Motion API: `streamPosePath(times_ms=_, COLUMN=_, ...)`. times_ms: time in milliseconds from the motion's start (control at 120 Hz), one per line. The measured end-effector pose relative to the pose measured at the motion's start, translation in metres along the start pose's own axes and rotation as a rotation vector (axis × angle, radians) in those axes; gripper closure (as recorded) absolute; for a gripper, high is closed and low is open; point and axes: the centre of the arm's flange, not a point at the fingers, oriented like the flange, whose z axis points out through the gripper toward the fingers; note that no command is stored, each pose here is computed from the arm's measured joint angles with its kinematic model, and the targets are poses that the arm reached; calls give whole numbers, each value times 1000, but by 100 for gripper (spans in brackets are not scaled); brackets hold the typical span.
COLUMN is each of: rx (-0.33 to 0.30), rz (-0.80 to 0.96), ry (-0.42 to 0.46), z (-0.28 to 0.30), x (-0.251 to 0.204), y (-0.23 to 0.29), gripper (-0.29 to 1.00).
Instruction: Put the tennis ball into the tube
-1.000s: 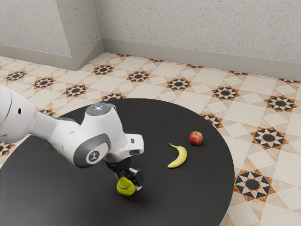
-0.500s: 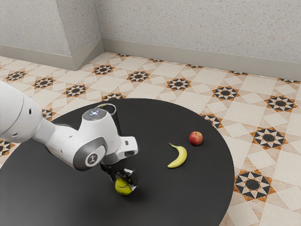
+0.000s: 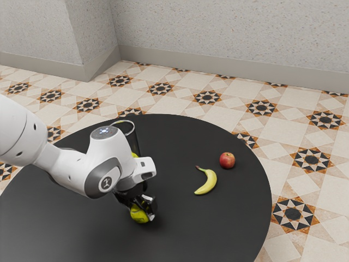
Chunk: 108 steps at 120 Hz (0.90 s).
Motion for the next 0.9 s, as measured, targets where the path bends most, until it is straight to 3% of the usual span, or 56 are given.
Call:
streamPosePath(times_ms=450, rx=19, rz=0, ry=15, z=-54, x=7, y=-11, gripper=45)
streamPosePath(times_ms=617, rx=88, rz=45, ry=46, z=-116, x=10, y=-5, gripper=46)
streamPosePath(times_ms=900, rx=263, rz=113, ry=90, z=-213, x=3, y=33, gripper=46)
